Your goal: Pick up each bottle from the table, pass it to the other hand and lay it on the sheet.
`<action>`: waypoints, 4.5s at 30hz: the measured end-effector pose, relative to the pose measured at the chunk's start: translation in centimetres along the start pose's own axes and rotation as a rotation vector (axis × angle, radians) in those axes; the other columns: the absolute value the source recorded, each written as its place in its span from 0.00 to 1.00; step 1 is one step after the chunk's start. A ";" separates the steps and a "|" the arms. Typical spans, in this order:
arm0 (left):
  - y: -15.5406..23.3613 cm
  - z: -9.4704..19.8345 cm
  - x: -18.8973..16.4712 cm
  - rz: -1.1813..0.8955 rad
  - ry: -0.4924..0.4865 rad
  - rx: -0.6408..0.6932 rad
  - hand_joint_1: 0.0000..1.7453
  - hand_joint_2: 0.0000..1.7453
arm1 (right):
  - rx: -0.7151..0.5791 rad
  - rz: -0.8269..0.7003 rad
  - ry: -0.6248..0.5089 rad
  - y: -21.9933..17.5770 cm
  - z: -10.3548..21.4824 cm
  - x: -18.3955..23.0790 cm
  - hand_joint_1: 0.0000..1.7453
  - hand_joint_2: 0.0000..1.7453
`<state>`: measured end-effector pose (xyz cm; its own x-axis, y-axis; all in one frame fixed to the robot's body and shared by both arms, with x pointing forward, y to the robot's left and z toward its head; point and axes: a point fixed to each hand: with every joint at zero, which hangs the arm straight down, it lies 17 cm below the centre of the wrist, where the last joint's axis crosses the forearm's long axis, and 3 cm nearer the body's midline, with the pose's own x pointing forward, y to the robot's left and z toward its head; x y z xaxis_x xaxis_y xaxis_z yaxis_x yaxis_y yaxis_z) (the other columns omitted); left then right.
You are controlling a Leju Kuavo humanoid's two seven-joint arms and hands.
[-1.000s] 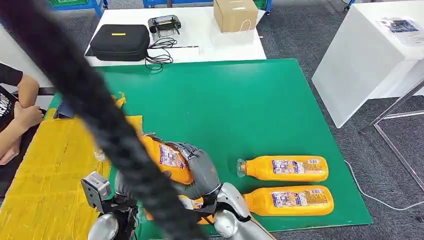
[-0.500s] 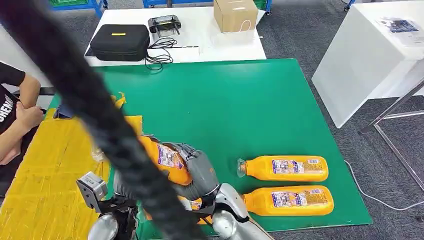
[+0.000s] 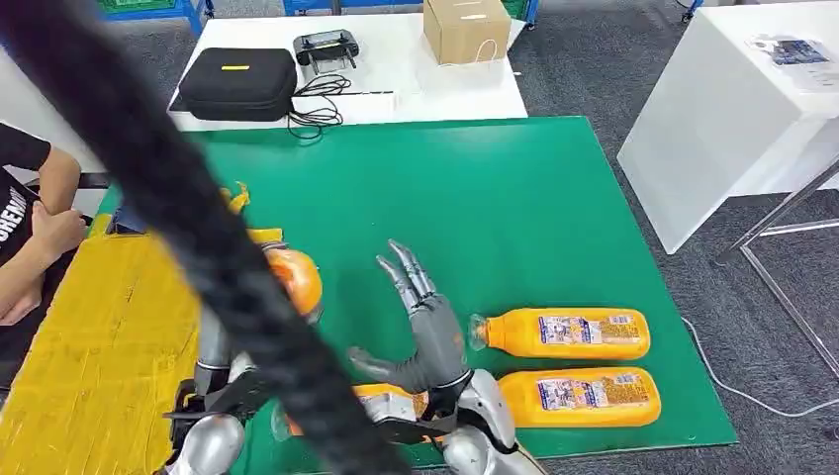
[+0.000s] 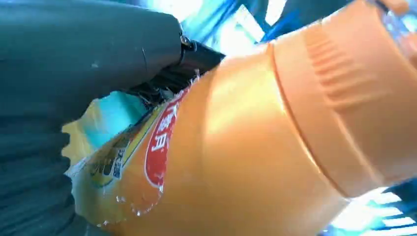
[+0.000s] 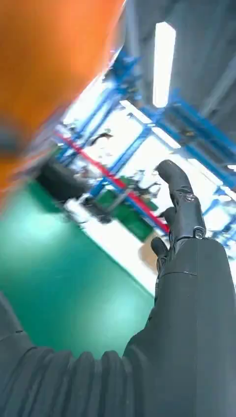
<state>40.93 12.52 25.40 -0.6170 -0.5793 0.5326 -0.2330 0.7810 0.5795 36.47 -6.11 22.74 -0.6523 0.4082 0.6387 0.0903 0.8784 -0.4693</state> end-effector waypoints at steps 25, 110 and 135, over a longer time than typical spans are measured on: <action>-1.0 1.3 -17.7 -1.000 0.131 -0.414 1.00 1.00 | -0.235 -0.051 -0.087 -11.3 -1.3 2.9 0.00 1.00; 6.0 5.0 -2.4 -0.275 -0.009 0.181 0.00 1.00 | 0.322 0.673 0.318 -15.1 8.1 -17.2 0.00 1.00; 4.7 4.1 -2.2 0.227 0.067 0.149 0.00 1.00 | 0.550 0.730 0.543 -18.3 16.7 -24.5 0.00 1.00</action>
<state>38.13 18.40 24.40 -0.6159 -0.3955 0.6814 -0.2052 0.9156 0.3459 38.22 -36.38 5.48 -0.1421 0.9665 0.2137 -0.1173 0.1979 -0.9732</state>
